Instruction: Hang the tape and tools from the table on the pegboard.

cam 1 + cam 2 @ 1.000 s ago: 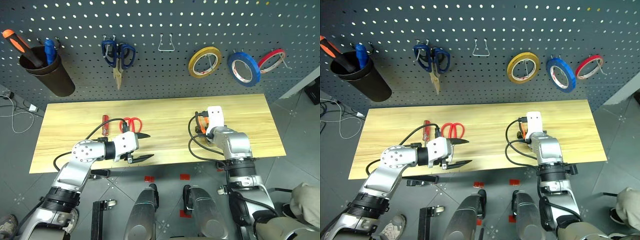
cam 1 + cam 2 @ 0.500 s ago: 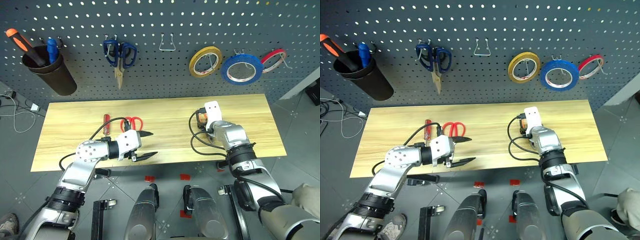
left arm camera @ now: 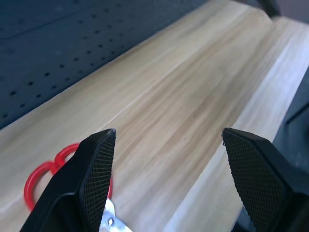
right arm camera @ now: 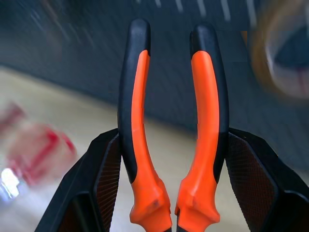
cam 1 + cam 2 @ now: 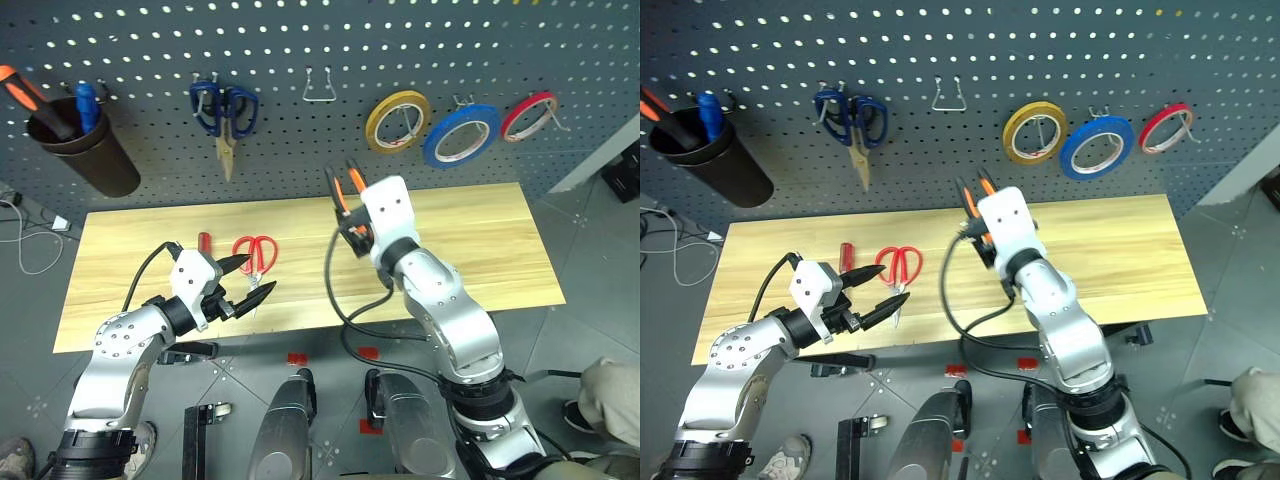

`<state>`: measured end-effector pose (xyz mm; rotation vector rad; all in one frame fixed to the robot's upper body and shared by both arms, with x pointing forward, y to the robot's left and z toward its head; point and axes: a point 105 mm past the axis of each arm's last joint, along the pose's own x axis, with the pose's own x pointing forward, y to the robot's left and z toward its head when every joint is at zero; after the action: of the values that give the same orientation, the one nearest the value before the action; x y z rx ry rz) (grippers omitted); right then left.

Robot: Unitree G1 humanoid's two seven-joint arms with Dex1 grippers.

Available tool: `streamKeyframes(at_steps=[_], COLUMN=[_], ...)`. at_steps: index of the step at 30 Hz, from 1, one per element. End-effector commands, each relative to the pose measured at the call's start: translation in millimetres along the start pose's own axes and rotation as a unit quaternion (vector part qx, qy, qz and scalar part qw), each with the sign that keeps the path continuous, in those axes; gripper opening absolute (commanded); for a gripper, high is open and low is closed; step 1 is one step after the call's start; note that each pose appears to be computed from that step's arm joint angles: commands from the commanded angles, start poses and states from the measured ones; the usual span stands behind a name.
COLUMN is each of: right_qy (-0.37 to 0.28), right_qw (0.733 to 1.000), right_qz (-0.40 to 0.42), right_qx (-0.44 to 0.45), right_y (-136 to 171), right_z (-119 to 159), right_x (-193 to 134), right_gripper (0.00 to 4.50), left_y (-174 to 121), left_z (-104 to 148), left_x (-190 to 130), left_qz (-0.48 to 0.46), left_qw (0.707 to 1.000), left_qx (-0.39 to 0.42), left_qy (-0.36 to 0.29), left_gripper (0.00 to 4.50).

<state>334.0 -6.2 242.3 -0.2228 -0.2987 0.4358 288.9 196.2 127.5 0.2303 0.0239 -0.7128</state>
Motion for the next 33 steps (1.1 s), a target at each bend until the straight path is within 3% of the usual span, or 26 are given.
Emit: streamKeyframes(at_steps=[1,10,17,27,33], right_qy=[-0.173,-0.301,-0.332,-0.261,-0.224], right_qw=[0.984,0.95,0.938,0.961,0.969], right_qz=[-0.024,-0.048,-0.056,-0.073,-0.086], right_qx=[-0.032,-0.07,-0.083,-0.06,-0.064], right_y=[-5,-15,-18,-27,-30], right_z=[83,152,163,104,68], right_x=[19,52,77,105,103], right_gripper=[2.89,2.89,2.89,2.89,2.89], left_y=[6,4,5,11,11], left_z=[37,93,110,101,92], left_x=[0,26,46,54,56], left_qz=[0.02,-0.016,-0.031,-0.021,-0.017], left_qw=[0.999,0.995,0.993,0.994,0.995], left_qx=[0.0,-0.007,0.003,0.024,0.024], left_qy=[-0.051,-0.1,-0.116,-0.105,-0.096], left_gripper=[3.71,3.71,3.71,3.71,3.71])
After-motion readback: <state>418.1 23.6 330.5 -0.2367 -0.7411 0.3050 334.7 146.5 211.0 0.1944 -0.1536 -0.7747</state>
